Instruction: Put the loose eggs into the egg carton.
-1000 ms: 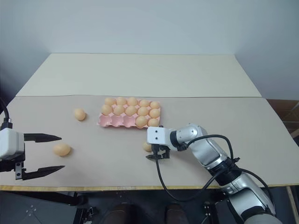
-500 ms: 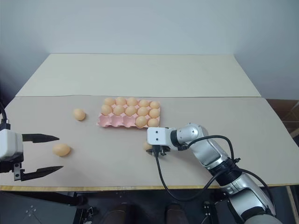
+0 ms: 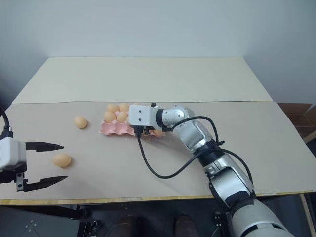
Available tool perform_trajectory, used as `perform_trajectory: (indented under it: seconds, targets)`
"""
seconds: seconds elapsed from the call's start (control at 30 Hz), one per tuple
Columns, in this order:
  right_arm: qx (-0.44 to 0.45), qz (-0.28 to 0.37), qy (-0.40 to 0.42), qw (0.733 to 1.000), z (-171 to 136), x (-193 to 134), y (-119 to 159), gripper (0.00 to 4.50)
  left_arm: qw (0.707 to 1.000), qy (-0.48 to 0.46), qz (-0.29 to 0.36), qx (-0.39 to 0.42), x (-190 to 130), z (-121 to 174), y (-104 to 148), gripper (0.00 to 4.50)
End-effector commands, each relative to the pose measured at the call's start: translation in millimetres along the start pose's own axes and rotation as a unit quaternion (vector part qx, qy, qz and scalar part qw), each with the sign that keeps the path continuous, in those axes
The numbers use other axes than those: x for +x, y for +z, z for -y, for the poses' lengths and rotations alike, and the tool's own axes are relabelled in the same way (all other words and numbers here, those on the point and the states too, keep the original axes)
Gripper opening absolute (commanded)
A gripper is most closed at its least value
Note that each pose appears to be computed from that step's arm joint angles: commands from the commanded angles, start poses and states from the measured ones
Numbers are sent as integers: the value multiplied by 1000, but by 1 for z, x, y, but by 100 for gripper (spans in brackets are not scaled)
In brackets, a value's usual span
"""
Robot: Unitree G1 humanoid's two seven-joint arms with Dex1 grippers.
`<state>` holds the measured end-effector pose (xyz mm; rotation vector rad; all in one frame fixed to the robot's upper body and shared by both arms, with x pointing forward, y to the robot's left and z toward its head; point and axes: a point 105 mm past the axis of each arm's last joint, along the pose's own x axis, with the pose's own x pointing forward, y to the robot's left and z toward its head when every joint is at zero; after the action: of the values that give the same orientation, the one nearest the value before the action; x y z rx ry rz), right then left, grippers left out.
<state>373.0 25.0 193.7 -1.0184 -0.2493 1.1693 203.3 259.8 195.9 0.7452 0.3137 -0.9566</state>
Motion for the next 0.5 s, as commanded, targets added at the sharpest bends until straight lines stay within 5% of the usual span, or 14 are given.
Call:
perform_trajectory:
  seconds: [0.03,0.07,0.33,0.5]
  targets:
    - [-39,6,-12,999,6,9,4,192,1000,16,-6,14,-7,-2,5,450]
    - [-41,7,-11,999,6,10,4,192,1000,16,-7,14,-7,-1,4,450]
    - [-65,20,-16,998,7,15,8,445,1000,16,-10,11,-8,1,4,450]
    - [-60,36,-19,997,10,9,14,445,1000,14,-8,12,-8,0,5,450]
